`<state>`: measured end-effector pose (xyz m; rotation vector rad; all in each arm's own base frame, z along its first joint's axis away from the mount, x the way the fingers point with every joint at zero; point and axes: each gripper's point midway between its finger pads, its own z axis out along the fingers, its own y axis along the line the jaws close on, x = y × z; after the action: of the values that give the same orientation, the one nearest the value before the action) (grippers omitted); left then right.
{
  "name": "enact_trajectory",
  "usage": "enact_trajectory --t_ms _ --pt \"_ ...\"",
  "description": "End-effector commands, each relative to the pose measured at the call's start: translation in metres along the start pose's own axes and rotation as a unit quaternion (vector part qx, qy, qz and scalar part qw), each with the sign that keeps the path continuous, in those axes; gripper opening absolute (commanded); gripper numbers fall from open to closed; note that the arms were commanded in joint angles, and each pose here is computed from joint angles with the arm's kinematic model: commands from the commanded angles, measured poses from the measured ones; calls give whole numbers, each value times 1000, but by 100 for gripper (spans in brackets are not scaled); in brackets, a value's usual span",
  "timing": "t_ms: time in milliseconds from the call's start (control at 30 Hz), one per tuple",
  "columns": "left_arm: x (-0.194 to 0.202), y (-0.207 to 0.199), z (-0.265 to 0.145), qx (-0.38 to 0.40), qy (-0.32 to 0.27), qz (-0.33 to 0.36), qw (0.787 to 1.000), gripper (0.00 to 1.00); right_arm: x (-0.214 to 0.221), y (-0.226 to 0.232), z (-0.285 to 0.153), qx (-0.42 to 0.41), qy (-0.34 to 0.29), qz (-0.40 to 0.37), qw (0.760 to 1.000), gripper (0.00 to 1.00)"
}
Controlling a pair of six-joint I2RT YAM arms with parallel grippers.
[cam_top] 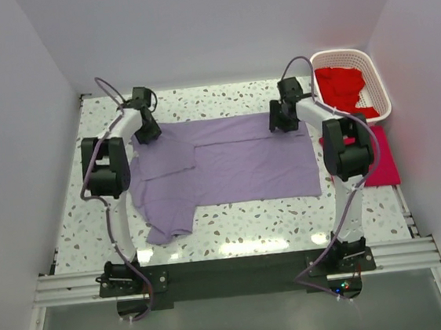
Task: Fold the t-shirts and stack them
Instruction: Fold the tshirt
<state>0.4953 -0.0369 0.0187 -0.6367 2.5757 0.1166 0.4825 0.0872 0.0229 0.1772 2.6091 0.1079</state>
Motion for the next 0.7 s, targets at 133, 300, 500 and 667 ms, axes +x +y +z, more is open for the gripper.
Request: enact_trajectory --t_ms 133,300,500,667 --pt "-42 -9 46 17 3 -5 1000 59 -41 -4 37 1 -8 16 1000 56" --pt "-91 -15 -25 58 -70 -19 996 64 -71 5 -3 -17 -47 0 999 59" --pt "-74 30 -111 44 -118 -47 991 71 -47 17 -68 -46 -49 -11 998 61" --pt "5 81 -118 24 -76 -51 996 69 7 25 -100 -62 -28 -20 998 61"
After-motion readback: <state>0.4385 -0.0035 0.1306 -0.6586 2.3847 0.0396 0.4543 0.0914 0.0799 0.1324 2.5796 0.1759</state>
